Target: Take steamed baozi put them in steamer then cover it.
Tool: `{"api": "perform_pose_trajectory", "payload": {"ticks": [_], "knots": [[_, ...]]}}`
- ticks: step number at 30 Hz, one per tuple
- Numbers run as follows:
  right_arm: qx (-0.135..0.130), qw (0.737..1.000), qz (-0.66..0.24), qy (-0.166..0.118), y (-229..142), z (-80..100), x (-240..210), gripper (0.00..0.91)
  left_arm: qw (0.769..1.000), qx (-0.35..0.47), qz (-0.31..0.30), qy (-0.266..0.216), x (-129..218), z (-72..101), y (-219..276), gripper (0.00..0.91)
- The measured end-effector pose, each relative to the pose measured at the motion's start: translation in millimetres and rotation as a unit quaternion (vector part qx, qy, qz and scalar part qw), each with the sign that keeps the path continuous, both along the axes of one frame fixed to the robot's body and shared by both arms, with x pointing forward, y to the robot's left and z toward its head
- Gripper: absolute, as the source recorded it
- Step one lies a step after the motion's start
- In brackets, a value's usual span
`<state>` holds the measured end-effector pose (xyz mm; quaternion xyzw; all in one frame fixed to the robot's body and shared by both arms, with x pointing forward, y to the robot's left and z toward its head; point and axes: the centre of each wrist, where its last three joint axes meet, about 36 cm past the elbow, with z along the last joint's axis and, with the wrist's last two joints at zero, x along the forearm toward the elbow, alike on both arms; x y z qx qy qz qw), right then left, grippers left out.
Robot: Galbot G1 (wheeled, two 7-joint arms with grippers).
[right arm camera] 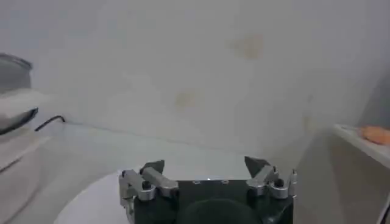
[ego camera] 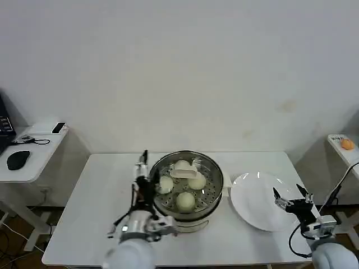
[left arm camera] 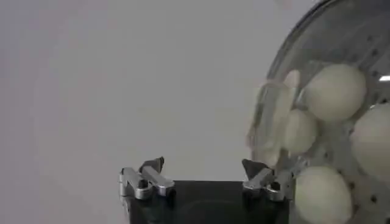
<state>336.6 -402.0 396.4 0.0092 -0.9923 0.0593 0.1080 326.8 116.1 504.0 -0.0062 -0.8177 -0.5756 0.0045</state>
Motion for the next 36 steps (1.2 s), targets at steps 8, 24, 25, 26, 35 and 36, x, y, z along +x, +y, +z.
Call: {"api": "perform_pose_trajectory", "payload": {"ticks": [8, 24, 25, 26, 35, 36], "knots": [[0.034, 0.999, 0.003, 0.005, 12, -12.3, -3, 0.907, 0.992, -0.124, 0.003, 0.002, 10, -3.5, 74, 0.907], [0.063, 0.998, 0.002, 0.023, 42, -30.2, -9, 0.907, 0.921, -0.384, 0.025, 0.068, -13, -88.2, 159, 0.907], [0.062, 0.998, 0.002, 0.023, 43, -30.1, -9, 0.907, 0.916, -0.394, 0.03, 0.069, -15, -92.3, 162, 0.907], [0.062, 0.998, 0.002, 0.023, 44, -30.0, -9, 0.907, 0.912, -0.402, 0.035, 0.07, -17, -95.7, 165, 0.907], [0.056, 0.998, 0.005, 0.022, 48, -31.5, -9, 0.907, 0.892, -0.44, 0.058, 0.082, -33, -122.0, 182, 0.907], [0.055, 0.998, 0.004, 0.02, 48, -31.7, -8, 0.907, 0.89, -0.444, 0.058, 0.082, -35, -123.6, 183, 0.907]]}}
